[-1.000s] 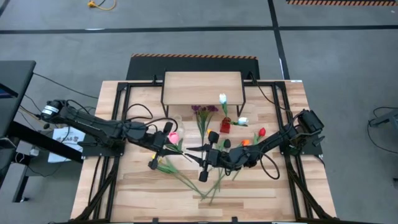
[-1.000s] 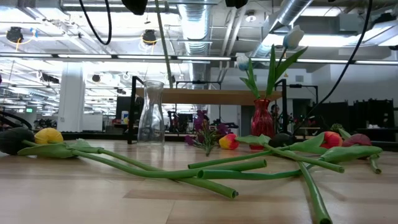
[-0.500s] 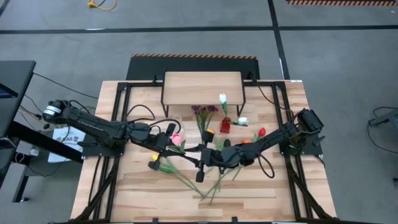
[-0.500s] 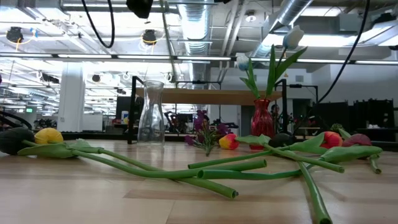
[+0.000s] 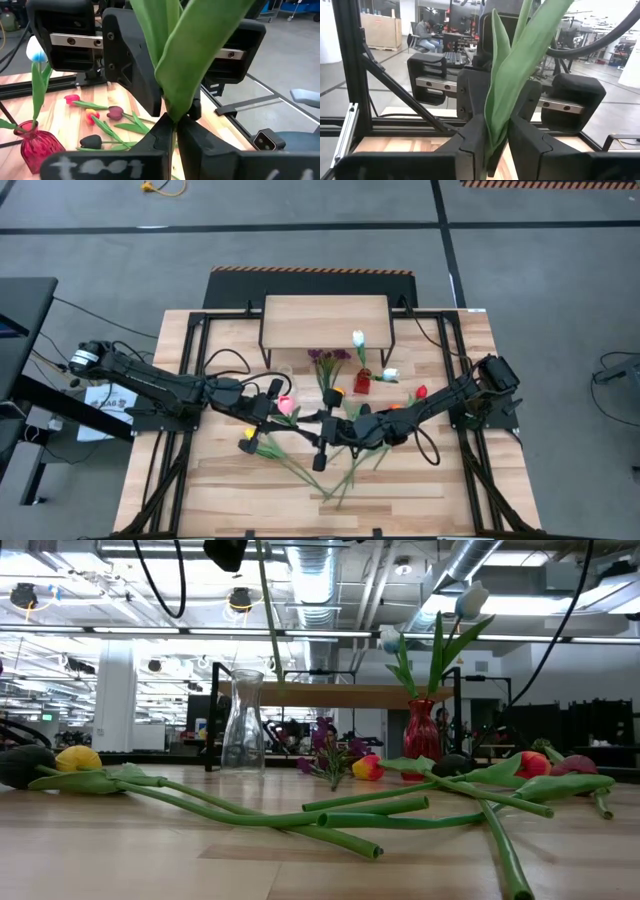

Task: Pick and place flowers into a vace then onto a shelf
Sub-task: Put the pink flower into the red flower vase

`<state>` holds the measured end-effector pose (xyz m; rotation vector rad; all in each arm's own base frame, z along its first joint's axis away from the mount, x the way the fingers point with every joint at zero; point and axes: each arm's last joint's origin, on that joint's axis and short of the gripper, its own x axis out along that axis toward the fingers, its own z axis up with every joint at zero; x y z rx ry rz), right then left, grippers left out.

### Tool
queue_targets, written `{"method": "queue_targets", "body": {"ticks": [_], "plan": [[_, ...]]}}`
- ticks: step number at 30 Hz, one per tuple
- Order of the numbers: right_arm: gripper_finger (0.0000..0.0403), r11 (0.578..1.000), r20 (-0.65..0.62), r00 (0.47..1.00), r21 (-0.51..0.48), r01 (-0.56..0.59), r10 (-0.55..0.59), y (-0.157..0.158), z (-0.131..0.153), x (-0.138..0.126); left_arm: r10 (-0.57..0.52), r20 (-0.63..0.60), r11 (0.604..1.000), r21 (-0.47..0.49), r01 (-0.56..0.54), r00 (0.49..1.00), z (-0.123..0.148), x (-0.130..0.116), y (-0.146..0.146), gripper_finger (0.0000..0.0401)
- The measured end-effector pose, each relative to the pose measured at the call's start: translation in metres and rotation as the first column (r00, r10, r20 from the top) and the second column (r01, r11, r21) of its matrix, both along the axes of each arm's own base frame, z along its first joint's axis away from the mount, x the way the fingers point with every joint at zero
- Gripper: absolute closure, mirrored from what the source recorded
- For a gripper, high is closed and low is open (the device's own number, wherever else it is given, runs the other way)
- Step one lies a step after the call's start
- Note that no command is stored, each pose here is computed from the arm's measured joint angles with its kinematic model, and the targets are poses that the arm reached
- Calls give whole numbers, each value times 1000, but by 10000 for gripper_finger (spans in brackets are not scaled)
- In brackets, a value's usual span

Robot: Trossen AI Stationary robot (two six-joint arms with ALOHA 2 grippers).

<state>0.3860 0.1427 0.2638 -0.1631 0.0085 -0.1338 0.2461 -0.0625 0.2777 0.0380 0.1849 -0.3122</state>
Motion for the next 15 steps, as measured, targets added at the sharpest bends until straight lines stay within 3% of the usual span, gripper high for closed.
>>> {"method": "queue_targets", "body": {"ticks": [4,15], "plan": [[389,1000,0,1000,0,1,-1,0,0,0,6,1,1000,3,-6,1000,0,0,0,388],[400,996,11,996,6,84,-84,0,6,-4,104,-1,995,-3,-104,995,4,-5,4,360]]}}
